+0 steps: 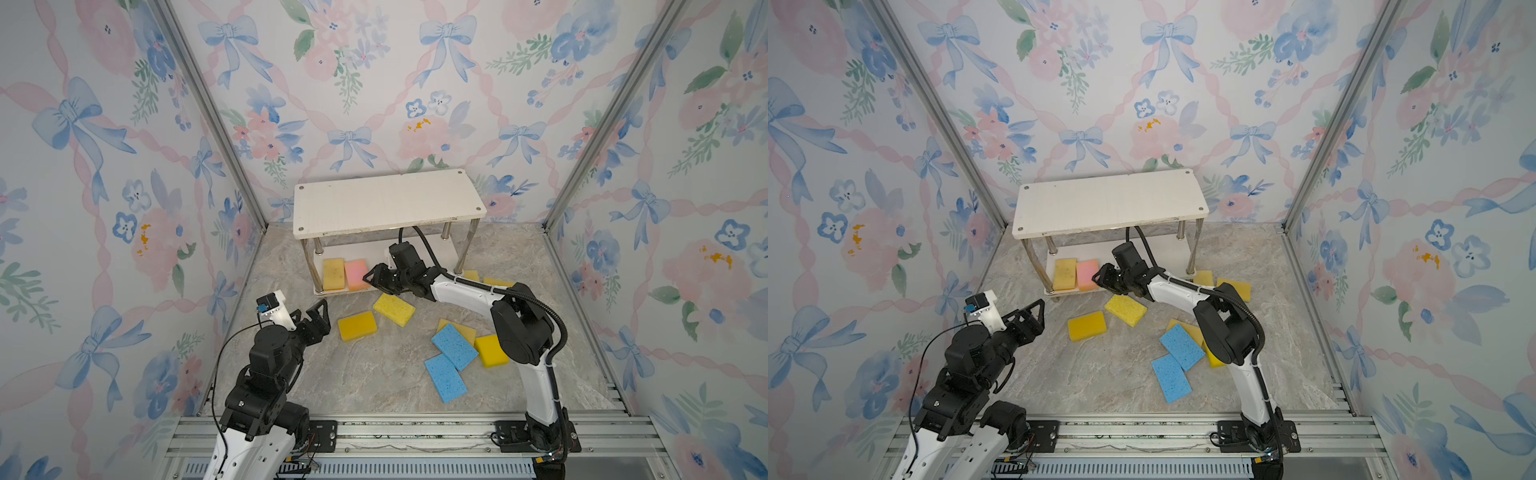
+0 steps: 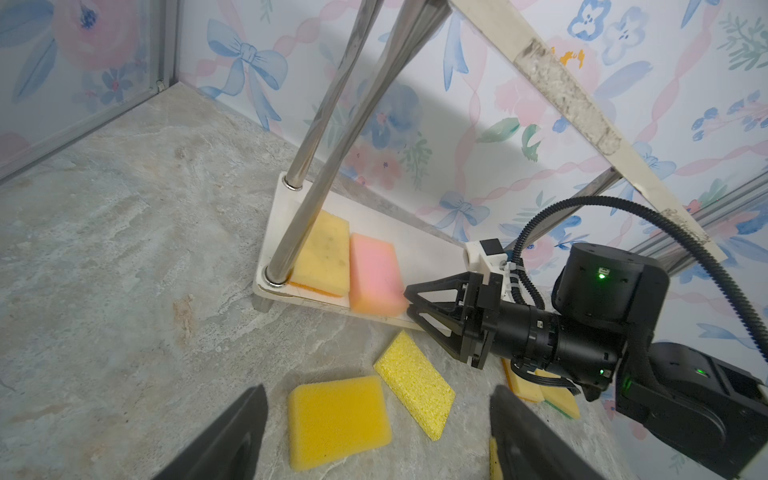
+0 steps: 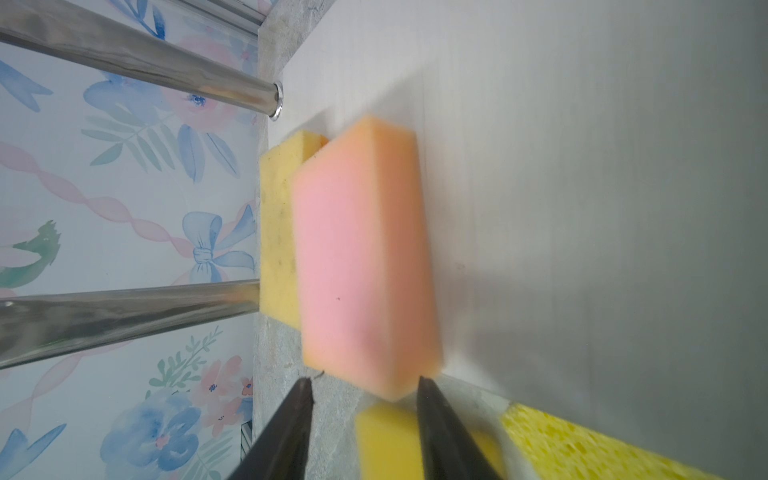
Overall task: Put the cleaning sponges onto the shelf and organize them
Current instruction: 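Lower the pink sponge beside the yellow sponge and open the right gripper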
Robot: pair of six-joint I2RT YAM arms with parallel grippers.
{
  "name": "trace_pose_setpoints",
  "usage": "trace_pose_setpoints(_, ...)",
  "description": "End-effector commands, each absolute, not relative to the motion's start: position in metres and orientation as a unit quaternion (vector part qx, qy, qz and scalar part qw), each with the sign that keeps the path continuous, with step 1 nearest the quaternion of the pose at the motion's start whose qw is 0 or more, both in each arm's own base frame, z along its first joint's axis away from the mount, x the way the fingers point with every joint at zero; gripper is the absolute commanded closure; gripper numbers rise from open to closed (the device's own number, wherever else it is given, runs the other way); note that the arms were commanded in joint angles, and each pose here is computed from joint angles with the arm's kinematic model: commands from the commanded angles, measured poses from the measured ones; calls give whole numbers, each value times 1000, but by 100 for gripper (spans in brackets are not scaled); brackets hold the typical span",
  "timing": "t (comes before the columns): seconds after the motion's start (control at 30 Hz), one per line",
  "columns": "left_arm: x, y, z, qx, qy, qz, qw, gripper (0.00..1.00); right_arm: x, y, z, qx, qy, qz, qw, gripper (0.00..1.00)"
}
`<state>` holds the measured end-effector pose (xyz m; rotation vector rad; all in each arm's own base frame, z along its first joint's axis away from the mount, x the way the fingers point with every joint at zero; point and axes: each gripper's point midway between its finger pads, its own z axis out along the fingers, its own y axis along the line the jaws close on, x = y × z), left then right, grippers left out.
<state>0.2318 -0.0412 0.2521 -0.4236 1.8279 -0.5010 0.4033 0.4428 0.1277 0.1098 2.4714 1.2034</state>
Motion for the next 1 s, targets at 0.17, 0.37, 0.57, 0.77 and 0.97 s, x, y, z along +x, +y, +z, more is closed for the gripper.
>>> trace_pose_setpoints(0.17, 232, -42, 251, -173, 782, -208, 562, 14, 399, 452, 142, 27, 869, 449, 205, 52)
trace_pose_setpoints(0.37, 230, -42, 252, -169, 782, -209, 562, 14, 404, 459, 138, 26, 864, 462, 198, 52)
trace_pose_setpoints(0.57, 230, -42, 251, -170, 783, -207, 562, 14, 399, 469, 136, 19, 865, 464, 190, 52)
trace_pose_setpoints(0.77, 230, -42, 251, -171, 782, -209, 561, 14, 393, 470, 141, 14, 864, 467, 190, 51)
trace_pose_setpoints(0.97, 230, -45, 248, -168, 786, -215, 555, 14, 387, 449, 143, 11, 874, 441, 204, 51)
